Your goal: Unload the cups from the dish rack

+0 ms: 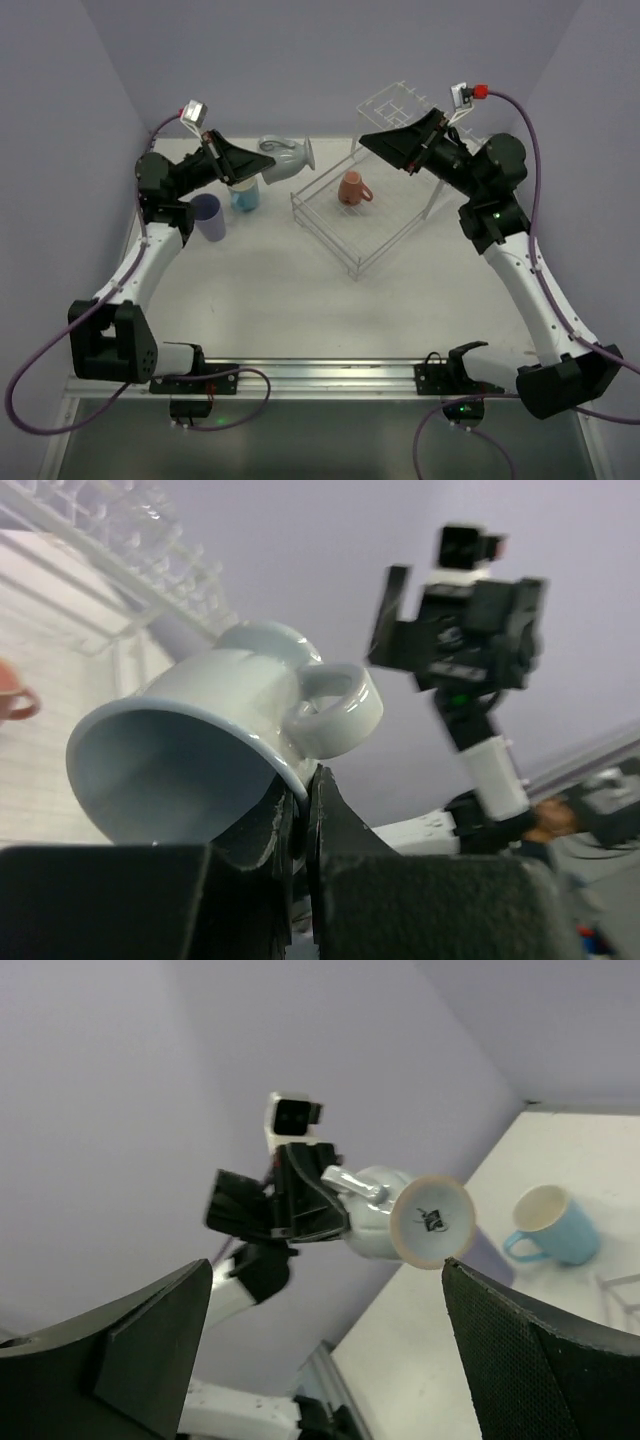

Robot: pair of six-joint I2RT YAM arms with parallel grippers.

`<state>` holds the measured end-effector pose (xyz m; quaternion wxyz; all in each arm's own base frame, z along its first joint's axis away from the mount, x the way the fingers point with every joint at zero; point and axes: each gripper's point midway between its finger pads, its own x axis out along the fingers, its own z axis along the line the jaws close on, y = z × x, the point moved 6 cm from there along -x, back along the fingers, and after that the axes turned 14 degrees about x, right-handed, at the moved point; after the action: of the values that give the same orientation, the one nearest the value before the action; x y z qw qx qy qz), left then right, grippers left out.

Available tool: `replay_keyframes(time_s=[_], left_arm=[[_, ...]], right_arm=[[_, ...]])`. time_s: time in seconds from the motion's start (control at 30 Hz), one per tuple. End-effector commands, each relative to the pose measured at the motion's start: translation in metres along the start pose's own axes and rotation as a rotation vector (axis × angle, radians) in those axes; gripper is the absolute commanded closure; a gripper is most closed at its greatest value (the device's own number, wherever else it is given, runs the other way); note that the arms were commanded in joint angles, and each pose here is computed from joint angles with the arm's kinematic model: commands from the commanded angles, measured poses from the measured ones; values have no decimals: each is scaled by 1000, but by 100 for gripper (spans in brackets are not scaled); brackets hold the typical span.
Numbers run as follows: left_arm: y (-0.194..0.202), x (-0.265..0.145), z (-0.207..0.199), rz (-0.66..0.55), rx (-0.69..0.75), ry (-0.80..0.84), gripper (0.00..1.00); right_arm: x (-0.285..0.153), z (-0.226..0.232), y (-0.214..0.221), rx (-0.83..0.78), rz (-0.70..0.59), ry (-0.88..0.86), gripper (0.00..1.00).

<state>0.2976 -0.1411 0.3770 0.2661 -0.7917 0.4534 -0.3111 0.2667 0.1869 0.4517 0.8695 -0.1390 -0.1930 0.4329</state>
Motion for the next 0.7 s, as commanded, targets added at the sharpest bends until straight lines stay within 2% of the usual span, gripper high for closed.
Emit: replay_keyframes(time_s=[0.0, 0.1, 0.13, 0.17, 0.2, 0.23, 0.33, 0.5, 0.67], left_arm=[[3, -11, -3, 133, 232, -272, 100], [20, -31, 9, 237, 188, -474, 100], [19, -31, 12, 224, 196, -505, 100], [27, -40, 13, 262, 197, -561, 100], [29, -46, 17, 272, 206, -620, 100], [29, -57, 26, 279, 261, -734, 100], [39, -82, 33, 331, 277, -913, 100], [64, -102, 43, 420, 260, -1012, 100], [84, -110, 59, 523, 264, -1140, 100]], right_arm=[[-12, -54, 1, -126, 16, 371, 1], [2, -84, -1, -195, 92, 494, 1], [-1, -91, 5, -209, 110, 543, 1], [4, -106, 6, -214, 135, 629, 1], [10, -115, 9, -283, 132, 696, 1], [13, -123, 10, -301, 141, 736, 2], [25, -150, 14, -336, 178, 815, 4], [30, -187, 12, -379, 211, 944, 7], [36, -204, 3, -460, 195, 1042, 8]])
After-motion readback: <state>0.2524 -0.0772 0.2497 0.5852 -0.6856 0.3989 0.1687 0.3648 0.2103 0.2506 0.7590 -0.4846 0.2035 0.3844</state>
